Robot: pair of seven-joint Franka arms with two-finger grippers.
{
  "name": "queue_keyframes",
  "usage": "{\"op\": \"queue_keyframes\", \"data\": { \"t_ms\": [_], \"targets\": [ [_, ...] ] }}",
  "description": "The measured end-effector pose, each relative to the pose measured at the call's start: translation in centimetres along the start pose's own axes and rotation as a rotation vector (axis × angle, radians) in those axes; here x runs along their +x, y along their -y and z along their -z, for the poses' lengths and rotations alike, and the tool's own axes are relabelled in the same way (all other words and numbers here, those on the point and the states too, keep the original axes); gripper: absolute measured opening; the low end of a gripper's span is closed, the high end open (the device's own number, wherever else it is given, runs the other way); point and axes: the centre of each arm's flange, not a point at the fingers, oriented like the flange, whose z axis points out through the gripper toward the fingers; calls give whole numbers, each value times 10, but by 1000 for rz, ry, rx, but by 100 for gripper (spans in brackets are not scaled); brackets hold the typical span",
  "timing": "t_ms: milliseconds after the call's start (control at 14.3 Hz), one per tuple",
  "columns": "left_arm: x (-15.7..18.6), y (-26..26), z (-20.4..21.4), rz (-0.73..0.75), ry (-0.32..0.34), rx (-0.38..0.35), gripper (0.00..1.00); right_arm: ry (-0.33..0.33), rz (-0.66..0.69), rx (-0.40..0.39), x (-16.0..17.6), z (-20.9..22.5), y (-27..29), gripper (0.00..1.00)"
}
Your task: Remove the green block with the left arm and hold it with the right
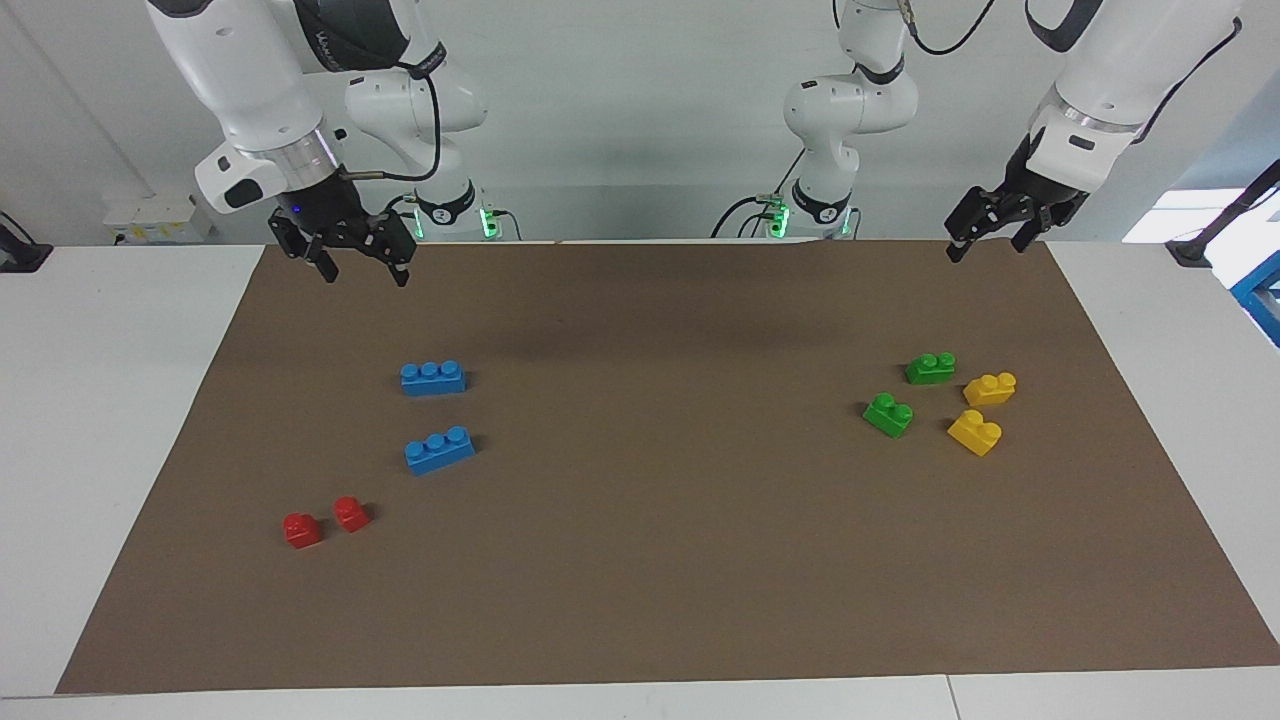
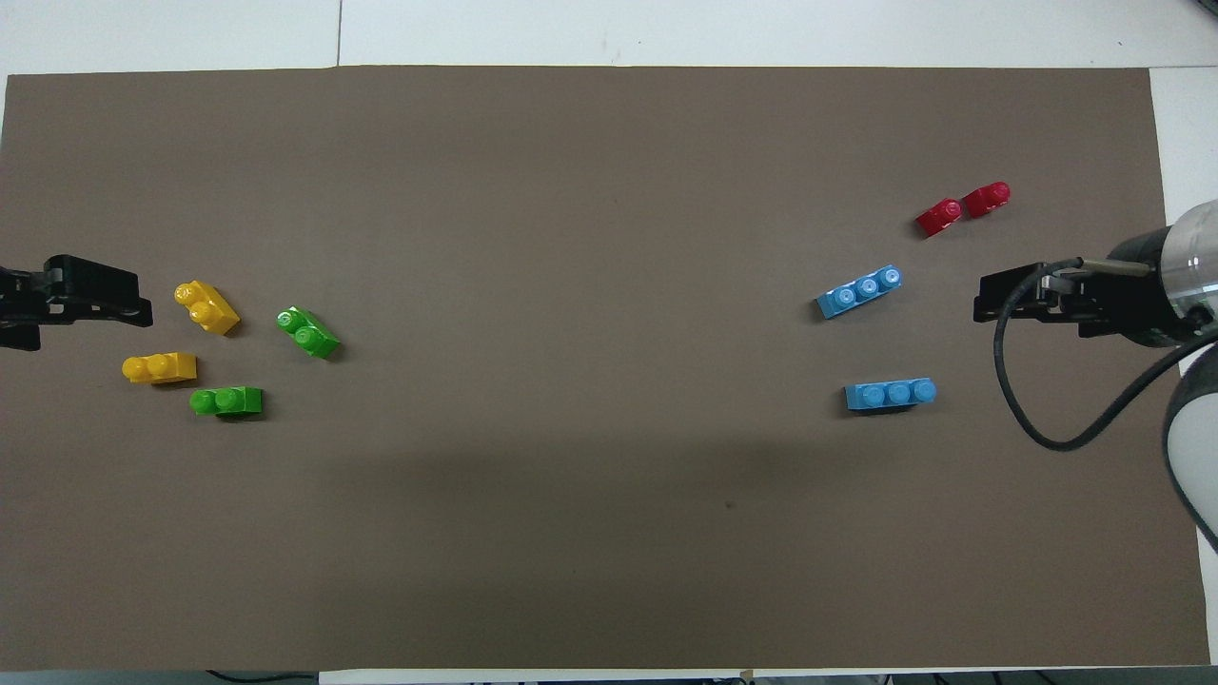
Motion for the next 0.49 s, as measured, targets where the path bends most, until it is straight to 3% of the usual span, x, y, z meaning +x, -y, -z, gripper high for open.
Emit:
{"op": "queue_keyframes", "data": {
  "t_ms": [489],
  "targets": [
    [0,0,0,0,0,0,100,-2,13,-39,13,8,-3,100]
  ]
}}
